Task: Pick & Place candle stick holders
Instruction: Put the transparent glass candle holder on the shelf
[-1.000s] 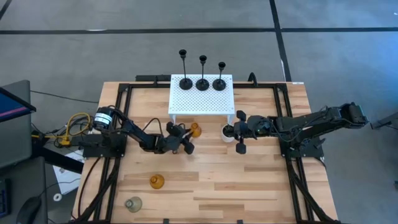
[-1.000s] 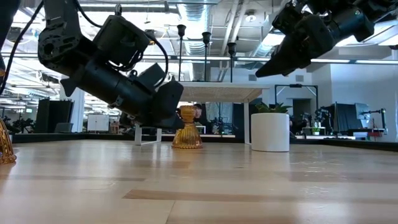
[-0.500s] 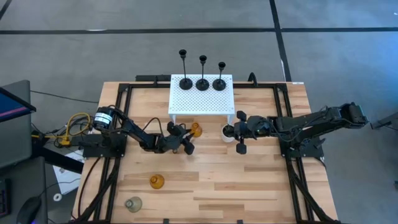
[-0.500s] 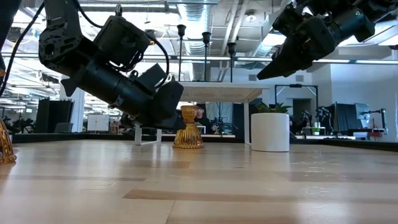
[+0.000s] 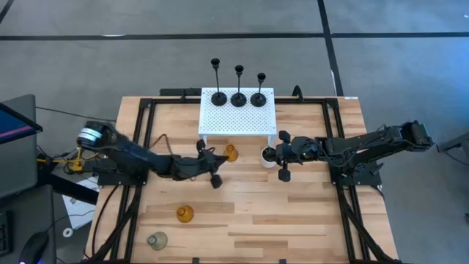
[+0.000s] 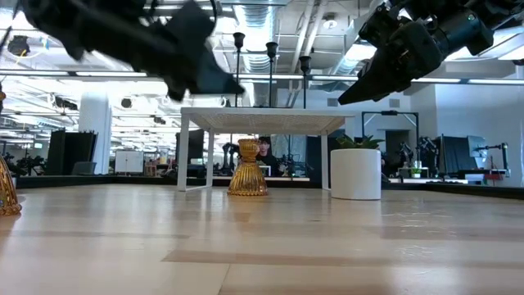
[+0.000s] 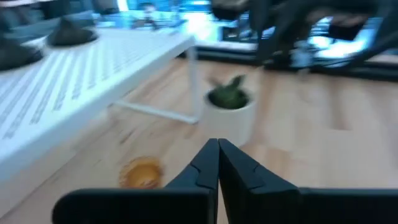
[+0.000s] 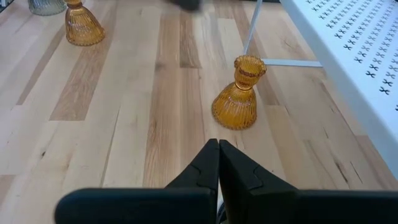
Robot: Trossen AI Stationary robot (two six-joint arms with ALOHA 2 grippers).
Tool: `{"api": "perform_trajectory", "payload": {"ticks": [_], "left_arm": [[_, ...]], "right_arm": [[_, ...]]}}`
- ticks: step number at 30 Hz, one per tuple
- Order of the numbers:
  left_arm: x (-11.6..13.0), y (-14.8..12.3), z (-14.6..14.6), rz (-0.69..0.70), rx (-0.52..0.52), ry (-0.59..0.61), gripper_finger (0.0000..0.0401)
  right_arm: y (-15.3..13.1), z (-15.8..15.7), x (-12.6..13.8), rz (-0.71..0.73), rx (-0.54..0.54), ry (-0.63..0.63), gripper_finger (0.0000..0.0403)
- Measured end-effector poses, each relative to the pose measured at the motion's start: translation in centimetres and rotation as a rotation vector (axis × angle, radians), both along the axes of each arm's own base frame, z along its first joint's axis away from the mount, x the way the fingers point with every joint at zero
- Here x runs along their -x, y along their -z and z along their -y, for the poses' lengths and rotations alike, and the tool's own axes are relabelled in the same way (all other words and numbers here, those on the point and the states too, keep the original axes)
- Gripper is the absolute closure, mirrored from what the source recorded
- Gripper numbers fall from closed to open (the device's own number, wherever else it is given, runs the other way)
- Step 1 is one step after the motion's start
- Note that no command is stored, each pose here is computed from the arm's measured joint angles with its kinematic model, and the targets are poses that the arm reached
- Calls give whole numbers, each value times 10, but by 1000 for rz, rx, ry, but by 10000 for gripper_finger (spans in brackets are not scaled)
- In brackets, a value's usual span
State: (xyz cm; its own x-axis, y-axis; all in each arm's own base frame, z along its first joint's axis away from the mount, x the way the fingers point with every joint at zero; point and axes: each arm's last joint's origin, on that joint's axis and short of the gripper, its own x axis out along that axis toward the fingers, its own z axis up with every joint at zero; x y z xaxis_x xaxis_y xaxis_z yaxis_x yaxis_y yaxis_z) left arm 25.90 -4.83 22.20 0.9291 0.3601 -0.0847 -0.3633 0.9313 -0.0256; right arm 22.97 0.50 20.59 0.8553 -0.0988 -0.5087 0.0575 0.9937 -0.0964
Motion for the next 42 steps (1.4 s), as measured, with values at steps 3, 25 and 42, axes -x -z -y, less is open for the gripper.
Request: {"api": "perform_trajectory", "payload": {"ticks": [3, 25, 42], "left_arm": [[19, -18, 6, -7, 5, 96, 395], [129, -88, 11, 196, 562, 673, 398], [136, -76, 17, -33, 950, 815, 398]], "right_arm": [[0, 0, 0, 0, 0, 0, 403], [3, 6, -4, 27, -152, 133, 403], [33, 6, -46, 174, -274, 202, 403]]}}
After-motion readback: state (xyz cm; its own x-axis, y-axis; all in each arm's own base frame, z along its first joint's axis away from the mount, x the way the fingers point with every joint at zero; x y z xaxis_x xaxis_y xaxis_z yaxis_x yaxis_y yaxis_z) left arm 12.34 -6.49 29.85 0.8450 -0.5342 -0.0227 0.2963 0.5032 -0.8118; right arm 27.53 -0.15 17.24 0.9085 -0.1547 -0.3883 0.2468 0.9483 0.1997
